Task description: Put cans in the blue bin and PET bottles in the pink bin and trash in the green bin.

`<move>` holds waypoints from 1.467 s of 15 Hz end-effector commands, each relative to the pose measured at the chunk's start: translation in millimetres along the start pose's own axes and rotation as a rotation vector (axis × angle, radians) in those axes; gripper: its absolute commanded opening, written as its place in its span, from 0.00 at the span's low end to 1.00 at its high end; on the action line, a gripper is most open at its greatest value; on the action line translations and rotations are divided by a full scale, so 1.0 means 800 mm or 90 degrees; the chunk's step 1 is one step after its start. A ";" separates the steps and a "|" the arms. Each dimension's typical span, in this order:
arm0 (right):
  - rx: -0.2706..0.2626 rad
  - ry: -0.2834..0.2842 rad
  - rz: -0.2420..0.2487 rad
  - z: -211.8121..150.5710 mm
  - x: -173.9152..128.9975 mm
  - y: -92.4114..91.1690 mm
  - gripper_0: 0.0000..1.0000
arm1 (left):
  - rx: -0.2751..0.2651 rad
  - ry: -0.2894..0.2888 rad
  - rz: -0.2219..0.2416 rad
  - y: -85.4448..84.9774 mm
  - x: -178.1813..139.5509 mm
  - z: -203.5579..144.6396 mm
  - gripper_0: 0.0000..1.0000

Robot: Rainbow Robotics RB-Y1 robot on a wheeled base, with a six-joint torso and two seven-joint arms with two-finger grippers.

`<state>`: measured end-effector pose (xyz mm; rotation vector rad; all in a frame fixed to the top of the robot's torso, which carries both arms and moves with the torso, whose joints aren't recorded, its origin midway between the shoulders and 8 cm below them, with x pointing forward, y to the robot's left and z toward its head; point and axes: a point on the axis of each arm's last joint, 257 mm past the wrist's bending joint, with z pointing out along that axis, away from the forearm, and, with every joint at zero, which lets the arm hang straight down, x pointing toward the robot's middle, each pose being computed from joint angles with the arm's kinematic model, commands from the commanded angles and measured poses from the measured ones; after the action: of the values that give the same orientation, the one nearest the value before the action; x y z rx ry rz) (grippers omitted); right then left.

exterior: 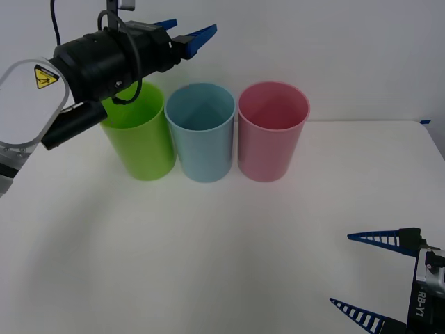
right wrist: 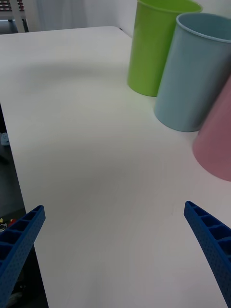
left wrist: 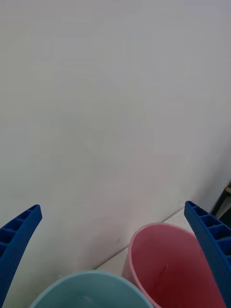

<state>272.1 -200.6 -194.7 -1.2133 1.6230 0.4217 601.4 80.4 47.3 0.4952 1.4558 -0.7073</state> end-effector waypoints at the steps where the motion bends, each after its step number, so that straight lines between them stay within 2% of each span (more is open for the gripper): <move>1: 0.000 0.000 0.000 0.000 0.000 0.000 1.00 | 0.023 -0.007 -0.005 -0.004 -0.025 -0.032 1.00; 6: 0.000 0.000 0.000 0.000 0.000 0.000 1.00 | 0.036 -0.017 -0.003 -0.010 -0.031 -0.106 1.00; 9: 0.000 0.000 0.000 0.000 0.000 0.000 1.00 | 0.043 0.013 0.012 -0.013 -0.021 -0.164 1.00; 11: 0.000 0.000 0.000 0.000 0.000 0.000 1.00 | 0.034 0.024 0.021 -0.014 -0.009 -0.195 1.00; 15: 0.000 0.000 0.000 0.000 0.000 0.000 1.00 | 0.034 0.084 0.012 -0.023 0.032 -0.244 1.00; 17: 0.000 0.000 0.000 0.000 0.000 0.000 1.00 | 0.028 0.131 0.014 -0.028 0.064 -0.273 1.00; 22: 0.000 0.000 0.000 0.000 0.000 0.000 1.00 | -0.005 0.222 -0.004 -0.044 0.140 -0.325 1.00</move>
<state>272.1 -200.6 -194.7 -1.2133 1.6230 0.4217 392.6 219.9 -71.6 0.6367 1.7669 -0.6494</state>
